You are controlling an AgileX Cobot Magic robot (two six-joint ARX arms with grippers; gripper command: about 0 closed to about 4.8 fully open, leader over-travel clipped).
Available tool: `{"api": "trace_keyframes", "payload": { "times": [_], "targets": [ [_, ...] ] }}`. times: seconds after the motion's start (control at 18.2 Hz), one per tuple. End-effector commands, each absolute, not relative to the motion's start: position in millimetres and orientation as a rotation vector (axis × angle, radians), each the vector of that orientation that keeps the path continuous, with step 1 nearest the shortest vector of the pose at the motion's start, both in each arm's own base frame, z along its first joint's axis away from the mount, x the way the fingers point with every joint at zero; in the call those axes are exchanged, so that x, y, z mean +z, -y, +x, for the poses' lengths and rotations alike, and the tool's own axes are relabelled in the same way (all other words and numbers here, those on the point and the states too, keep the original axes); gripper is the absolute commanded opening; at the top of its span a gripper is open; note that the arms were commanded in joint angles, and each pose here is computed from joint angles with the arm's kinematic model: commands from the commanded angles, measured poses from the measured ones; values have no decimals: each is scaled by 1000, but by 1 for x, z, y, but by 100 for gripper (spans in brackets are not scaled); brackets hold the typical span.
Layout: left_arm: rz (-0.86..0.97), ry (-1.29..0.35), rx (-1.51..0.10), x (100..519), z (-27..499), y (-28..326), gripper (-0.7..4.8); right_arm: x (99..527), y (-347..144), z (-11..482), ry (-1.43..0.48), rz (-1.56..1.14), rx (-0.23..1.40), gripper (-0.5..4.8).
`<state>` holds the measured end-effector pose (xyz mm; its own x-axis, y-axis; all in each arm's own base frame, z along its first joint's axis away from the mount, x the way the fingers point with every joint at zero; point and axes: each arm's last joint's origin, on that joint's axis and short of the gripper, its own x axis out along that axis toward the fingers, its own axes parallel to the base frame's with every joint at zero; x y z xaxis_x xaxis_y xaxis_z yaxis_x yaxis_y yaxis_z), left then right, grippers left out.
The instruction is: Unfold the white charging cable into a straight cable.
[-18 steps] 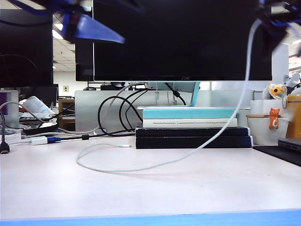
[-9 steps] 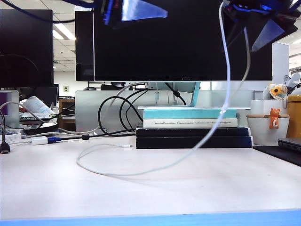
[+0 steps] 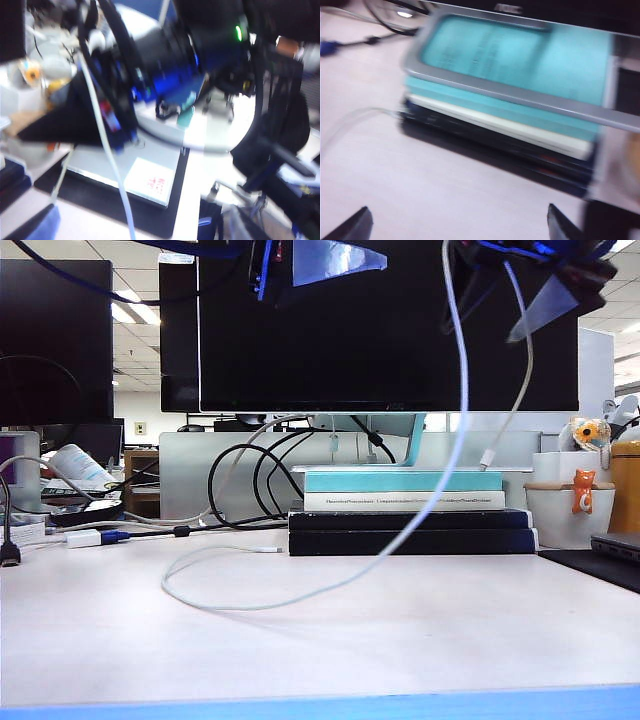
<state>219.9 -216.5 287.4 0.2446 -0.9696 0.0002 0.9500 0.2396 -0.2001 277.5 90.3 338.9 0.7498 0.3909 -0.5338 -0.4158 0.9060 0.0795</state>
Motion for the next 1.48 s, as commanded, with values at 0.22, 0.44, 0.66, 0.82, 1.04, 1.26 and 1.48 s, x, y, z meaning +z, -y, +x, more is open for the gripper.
{"api": "trace_keyframes", "payload": {
  "times": [0.22, 0.44, 0.66, 0.82, 1.04, 1.26, 1.48],
  "targets": [
    [-187, -160, -1321, 282, 237, 232, 479, 349, -116, 272, -519, 86, 653, 479],
    [-137, -156, -1273, 276, 242, 235, 91, 349, -118, 271, -501, 36, 643, 479],
    [-107, -134, -1189, 275, 245, 233, 88, 334, -111, 267, -601, -196, 501, 479],
    [-102, -149, -1079, 273, 255, 224, 88, 320, -99, 262, -749, -464, 289, 479],
    [-104, -168, -1054, 271, 259, 219, 95, 320, -93, 264, -748, -546, 229, 479],
    [-10, -285, -784, 279, 255, 189, 479, 324, -58, 261, -824, -337, 121, 479],
    [27, -380, -544, 303, 247, 115, 479, 328, -10, 247, -865, 28, 279, 479]
  ]
}}
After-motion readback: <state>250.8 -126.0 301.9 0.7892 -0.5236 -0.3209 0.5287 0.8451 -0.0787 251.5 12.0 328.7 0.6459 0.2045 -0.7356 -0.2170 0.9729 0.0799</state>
